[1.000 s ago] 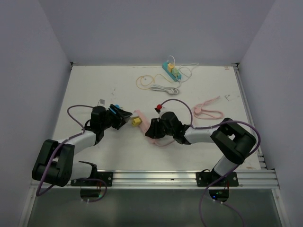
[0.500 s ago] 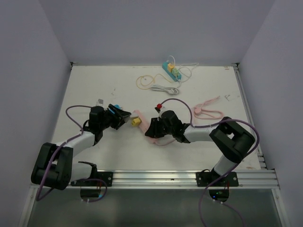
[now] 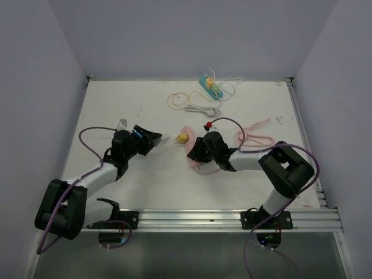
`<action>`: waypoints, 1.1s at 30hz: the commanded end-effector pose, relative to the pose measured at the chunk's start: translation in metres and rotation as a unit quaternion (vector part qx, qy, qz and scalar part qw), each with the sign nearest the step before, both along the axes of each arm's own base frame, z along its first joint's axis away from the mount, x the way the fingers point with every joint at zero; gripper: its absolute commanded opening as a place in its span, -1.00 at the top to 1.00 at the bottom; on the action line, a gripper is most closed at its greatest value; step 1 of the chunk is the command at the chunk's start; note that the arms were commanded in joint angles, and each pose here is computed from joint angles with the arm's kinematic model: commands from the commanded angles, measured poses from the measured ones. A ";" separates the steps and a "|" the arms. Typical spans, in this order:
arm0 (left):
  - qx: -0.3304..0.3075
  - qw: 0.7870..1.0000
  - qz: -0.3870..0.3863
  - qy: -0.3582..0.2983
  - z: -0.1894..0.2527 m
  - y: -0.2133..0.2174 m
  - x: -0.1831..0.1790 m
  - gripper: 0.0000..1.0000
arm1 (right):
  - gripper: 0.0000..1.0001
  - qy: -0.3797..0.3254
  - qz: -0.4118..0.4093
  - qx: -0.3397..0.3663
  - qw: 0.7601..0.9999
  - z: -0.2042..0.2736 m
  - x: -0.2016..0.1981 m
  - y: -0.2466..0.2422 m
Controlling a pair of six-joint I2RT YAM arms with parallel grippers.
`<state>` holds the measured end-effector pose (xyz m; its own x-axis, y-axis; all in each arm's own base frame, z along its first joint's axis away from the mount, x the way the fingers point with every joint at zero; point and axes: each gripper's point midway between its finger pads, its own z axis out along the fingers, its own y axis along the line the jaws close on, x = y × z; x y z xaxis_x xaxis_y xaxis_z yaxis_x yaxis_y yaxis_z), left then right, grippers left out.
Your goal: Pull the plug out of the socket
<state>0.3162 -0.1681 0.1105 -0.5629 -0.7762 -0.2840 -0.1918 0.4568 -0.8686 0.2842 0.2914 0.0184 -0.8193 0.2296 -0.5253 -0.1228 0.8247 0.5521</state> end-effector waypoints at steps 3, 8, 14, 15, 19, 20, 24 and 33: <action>-0.008 0.996 0.043 -0.073 0.044 0.028 0.026 1.00 | 1.00 0.097 -0.038 -0.161 0.981 -0.067 -0.047 -0.077; 0.071 0.991 0.094 -0.070 0.036 0.075 0.032 1.00 | 1.00 0.088 -0.037 -0.158 0.983 -0.061 -0.045 -0.079; 0.246 0.946 0.205 -0.054 0.035 0.147 0.034 1.00 | 1.00 0.084 -0.024 -0.149 0.985 -0.060 -0.044 -0.073; 0.271 0.933 0.230 -0.049 0.034 0.160 0.034 1.00 | 1.00 0.084 -0.022 -0.149 0.985 -0.060 -0.044 -0.073; 0.308 0.909 0.280 -0.025 0.027 0.186 0.033 1.00 | 1.00 0.085 -0.019 -0.147 0.985 -0.061 -0.044 -0.072; 0.314 0.906 0.284 -0.015 0.021 0.189 0.034 1.00 | 1.00 0.086 -0.018 -0.146 0.985 -0.061 -0.045 -0.071; 0.333 0.894 0.299 0.006 0.007 0.198 0.037 0.98 | 1.00 0.085 -0.011 -0.144 0.986 -0.060 -0.045 -0.069; 0.333 0.896 0.292 0.015 -0.014 0.196 0.032 0.36 | 1.00 0.082 0.014 -0.135 0.987 -0.055 -0.046 -0.062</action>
